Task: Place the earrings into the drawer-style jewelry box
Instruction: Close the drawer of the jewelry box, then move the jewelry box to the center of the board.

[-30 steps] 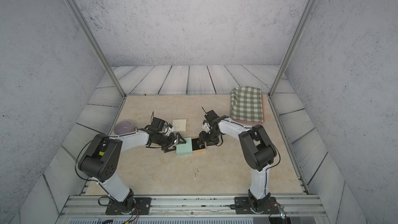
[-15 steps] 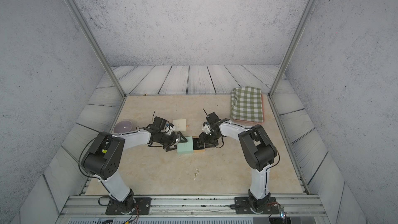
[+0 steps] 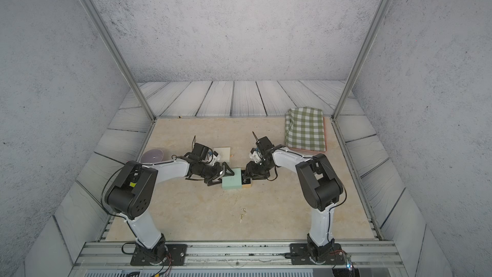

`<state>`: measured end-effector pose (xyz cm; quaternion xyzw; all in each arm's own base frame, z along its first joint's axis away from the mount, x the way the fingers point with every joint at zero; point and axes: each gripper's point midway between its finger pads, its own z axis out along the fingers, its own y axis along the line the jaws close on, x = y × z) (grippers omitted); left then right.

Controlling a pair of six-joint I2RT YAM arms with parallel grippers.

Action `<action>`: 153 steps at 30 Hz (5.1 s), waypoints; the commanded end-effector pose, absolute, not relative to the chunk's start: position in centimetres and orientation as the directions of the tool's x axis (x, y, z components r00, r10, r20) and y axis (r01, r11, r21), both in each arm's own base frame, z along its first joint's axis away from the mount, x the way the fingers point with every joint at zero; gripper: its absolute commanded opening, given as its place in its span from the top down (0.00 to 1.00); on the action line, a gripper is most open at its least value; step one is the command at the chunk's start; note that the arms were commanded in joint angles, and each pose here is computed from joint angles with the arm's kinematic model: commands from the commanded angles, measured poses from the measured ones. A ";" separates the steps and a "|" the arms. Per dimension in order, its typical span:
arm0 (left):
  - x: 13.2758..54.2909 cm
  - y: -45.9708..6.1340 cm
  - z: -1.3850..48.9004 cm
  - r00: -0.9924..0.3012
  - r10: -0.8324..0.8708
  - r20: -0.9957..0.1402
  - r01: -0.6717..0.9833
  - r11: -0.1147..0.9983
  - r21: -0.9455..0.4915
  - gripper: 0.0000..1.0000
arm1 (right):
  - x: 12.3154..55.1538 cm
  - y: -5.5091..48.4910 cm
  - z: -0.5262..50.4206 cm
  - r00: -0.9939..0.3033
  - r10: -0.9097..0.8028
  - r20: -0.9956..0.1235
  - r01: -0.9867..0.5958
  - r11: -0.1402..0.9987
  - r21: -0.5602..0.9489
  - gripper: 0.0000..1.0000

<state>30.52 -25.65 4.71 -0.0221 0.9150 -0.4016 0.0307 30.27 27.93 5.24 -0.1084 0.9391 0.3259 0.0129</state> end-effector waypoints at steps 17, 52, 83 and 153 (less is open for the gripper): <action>30.7 -28.8 5.2 -0.999 0.003 -0.042 0.034 0.661 -0.750 0.08 | 29.5 29.4 5.7 -0.974 -0.207 -0.095 -0.216 0.711 0.669 0.43; 31.6 -40.1 6.0 -0.994 0.100 -0.052 0.100 0.564 -0.820 0.08 | 27.7 21.8 4.6 -0.966 -0.008 -0.259 -0.160 0.805 0.571 0.45; 51.4 -26.3 7.4 -0.945 0.018 -0.325 0.237 0.722 -0.650 0.12 | 41.7 30.2 10.6 -0.923 -0.026 -0.383 -0.296 0.686 0.665 0.41; 33.1 -18.5 9.7 -0.974 -0.106 -0.198 0.043 0.777 -0.628 0.09 | 25.5 38.1 6.1 -0.877 -0.356 -0.324 -0.481 0.635 0.604 0.46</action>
